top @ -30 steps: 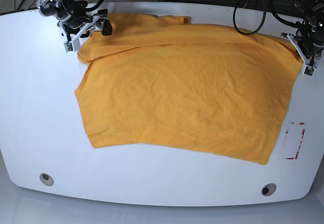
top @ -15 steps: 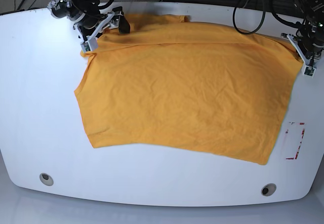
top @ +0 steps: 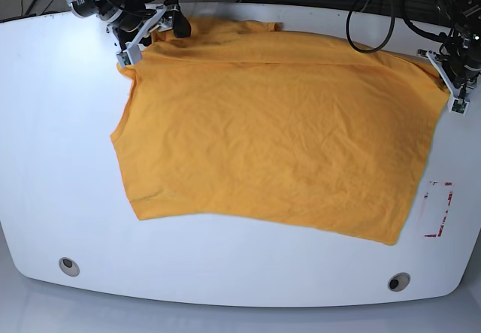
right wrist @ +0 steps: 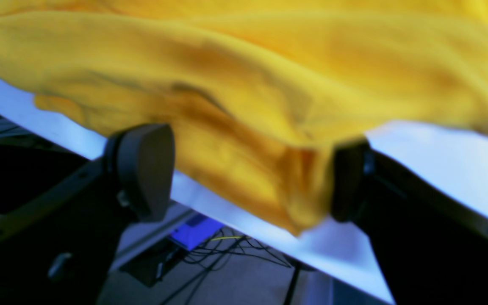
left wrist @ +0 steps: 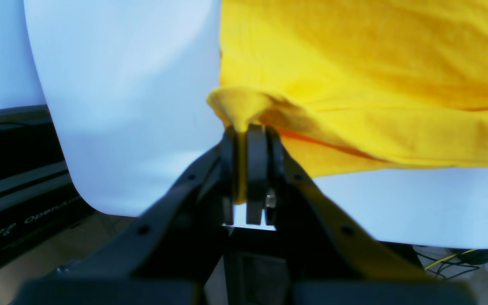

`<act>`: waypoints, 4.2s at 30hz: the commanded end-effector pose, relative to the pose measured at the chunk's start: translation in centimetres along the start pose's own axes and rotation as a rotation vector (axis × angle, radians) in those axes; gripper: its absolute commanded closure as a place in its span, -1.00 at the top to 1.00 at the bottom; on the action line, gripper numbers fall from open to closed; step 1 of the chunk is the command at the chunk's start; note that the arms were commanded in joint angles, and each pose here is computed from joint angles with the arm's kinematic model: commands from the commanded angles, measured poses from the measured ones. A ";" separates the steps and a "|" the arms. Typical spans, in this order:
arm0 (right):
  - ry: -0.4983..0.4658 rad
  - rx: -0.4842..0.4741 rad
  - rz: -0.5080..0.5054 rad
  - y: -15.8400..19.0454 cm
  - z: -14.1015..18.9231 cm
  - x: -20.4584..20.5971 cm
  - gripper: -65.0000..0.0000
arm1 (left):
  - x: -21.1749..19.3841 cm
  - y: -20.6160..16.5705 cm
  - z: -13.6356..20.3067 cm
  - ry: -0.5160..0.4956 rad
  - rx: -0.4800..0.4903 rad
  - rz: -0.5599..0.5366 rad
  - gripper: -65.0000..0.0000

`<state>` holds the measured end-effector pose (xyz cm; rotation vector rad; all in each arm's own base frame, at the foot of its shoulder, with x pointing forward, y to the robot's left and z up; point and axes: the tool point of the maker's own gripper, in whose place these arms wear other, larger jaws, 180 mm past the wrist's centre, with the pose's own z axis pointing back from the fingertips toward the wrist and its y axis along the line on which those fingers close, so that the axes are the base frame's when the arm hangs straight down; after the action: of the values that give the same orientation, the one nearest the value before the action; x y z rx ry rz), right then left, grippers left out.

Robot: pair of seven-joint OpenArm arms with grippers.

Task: Layout the t-shirt on the table in an organized manner, then fold the t-shirt properly
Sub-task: 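Pull the grasped shirt edge outward with the right gripper to smooth it, then lift the shirt edge with both grippers and fold it over the shirt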

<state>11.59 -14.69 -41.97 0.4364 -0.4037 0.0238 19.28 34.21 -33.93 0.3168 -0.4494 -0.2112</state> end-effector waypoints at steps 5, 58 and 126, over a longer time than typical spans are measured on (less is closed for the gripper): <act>0.152 -0.074 -0.012 -1.5 0.5 -3.3 -0.30 | 0.6 0.8 0.5 -0.022 0.025 -0.010 -1.00; 0.028 -0.107 -0.039 -2.7 6.0 -2.9 -1.00 | -0.7 1.5 0.9 0.009 0.040 -0.030 -1.00; -0.238 -0.039 0.006 -4.2 2.9 9.6 -1.00 | 14.6 0.3 -8.1 -0.241 -0.183 0.135 -1.00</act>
<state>19.20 -20.05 -38.03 0.3991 -0.6070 -0.0310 35.00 31.57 -36.42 0.0511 -0.6415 -0.1557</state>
